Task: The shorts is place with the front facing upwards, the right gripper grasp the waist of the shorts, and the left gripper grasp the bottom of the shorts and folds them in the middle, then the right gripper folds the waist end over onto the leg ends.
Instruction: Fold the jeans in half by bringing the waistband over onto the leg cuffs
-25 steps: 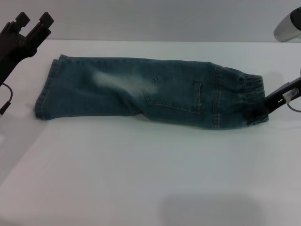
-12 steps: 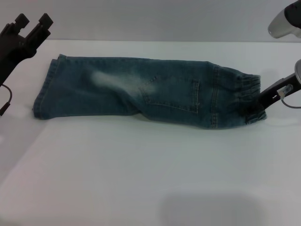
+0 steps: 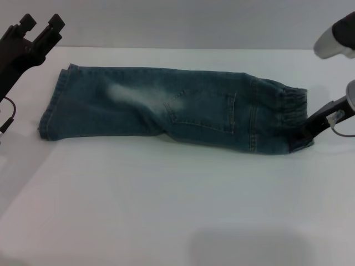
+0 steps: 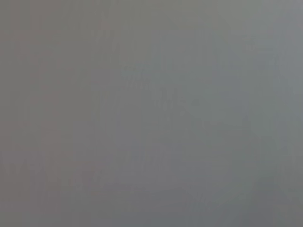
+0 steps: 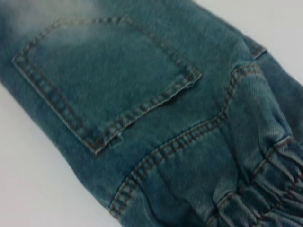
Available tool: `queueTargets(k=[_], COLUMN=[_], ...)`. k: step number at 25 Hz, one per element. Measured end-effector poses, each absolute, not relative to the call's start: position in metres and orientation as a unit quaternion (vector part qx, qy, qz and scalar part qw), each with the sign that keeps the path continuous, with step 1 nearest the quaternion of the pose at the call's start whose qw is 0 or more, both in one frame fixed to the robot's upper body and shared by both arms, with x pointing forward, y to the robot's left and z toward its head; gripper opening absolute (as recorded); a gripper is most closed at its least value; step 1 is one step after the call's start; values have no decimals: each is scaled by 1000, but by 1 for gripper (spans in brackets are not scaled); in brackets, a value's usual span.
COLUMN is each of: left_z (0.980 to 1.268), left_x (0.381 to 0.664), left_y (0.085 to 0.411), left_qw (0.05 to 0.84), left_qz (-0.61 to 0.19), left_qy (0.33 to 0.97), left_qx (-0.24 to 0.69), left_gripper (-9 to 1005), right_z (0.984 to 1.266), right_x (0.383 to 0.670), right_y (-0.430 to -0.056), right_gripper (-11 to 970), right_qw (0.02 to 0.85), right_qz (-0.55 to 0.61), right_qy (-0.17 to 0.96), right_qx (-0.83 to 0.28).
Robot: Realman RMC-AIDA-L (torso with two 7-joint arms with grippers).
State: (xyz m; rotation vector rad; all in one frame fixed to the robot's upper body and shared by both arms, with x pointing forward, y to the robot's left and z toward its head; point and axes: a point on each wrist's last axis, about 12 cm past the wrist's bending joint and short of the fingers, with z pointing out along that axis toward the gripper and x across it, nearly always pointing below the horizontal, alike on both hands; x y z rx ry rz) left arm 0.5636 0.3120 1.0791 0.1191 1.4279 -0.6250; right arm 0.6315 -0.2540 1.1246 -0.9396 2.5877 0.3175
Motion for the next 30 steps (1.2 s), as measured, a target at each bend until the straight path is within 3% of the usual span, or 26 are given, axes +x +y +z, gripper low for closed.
queueTargets(k=[7,17,30], left_z=[1078,1078,1065], left_x=[563,565,578], left_y=[312,309,271], left_qw=[711,714,673], left_qz=[-273,-259,-238], left_qy=[644,646,679], left_qx=[62,80,174], left_gripper=[800,800,800], right_z=[1119,1122,1154], right_x=[629,618,569], right_y=[-256,-270,-323], right_gripper=[153,85,74], right_qw=[181,216,305], right_qz=[108,158,281], right_qy=[918,914,874], right_qx=[-336,-306,-252])
